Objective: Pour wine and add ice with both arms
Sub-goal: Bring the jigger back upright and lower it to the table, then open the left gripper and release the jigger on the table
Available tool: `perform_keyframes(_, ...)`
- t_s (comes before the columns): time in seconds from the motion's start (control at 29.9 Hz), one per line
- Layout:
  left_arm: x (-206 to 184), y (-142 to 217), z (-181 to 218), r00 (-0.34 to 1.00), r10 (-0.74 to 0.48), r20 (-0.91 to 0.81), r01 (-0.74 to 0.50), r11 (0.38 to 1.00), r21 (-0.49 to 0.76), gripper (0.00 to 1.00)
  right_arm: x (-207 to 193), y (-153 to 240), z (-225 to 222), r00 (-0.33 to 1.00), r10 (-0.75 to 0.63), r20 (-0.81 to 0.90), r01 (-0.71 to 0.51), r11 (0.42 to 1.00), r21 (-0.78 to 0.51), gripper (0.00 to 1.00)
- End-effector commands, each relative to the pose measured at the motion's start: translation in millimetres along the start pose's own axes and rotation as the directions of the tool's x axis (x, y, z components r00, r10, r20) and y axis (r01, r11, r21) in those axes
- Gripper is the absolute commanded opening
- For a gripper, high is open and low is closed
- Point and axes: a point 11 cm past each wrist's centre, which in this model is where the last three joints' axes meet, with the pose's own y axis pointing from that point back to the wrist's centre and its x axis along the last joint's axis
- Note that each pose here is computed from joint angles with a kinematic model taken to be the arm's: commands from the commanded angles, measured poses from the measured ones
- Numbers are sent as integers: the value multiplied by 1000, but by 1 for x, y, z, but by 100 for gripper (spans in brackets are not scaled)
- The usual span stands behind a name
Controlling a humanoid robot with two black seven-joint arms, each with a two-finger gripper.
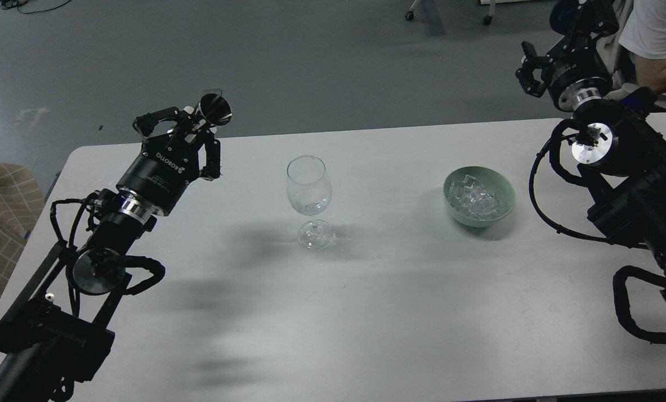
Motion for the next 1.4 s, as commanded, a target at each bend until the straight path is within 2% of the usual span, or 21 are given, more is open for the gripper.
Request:
perform_keyframes(0.0, 45, 6, -7, 986, 139, -88, -142, 990, -20, 18, 1, 1, 2, 1000, 2, -2, -2, 1000, -5, 100)
perform_keyframes(0.3, 100, -6, -21, 931, 304, -200, -313, 950, -14, 18, 9, 6, 12, 999, 35, -7, -35, 999, -23, 100)
perform_keyframes(0.47, 112, -14, -24, 898, 366, -246, -380, 925, -10, 19, 8, 6, 14, 999, 38, -5, -38, 999, -26, 100)
perform_keyframes(0.7, 114, -14, -23, 892, 372, -259, -389, 921, -17, 19, 9, 6, 15, 999, 39, -5, -39, 999, -28, 100)
perform_keyframes(0.8, 114, -14, -23, 885, 378, -272, -398, 917, -19, 22, 9, 7, 15, 999, 40, -5, -40, 999, -29, 100)
perform_keyframes(0.84, 114, -14, -23, 883, 379, -275, -400, 916, -21, 27, 9, 6, 15, 999, 39, -5, -39, 999, -28, 100)
perform_keyframes(1.0, 114, -15, -21, 883, 378, -278, -401, 916, -30, 36, 8, 6, 15, 999, 38, -7, -38, 999, -28, 100)
perform_keyframes(1.37, 114, -15, -21, 884, 377, -276, -399, 916, -29, 41, 9, 6, 14, 999, 39, -8, -39, 999, -28, 100)
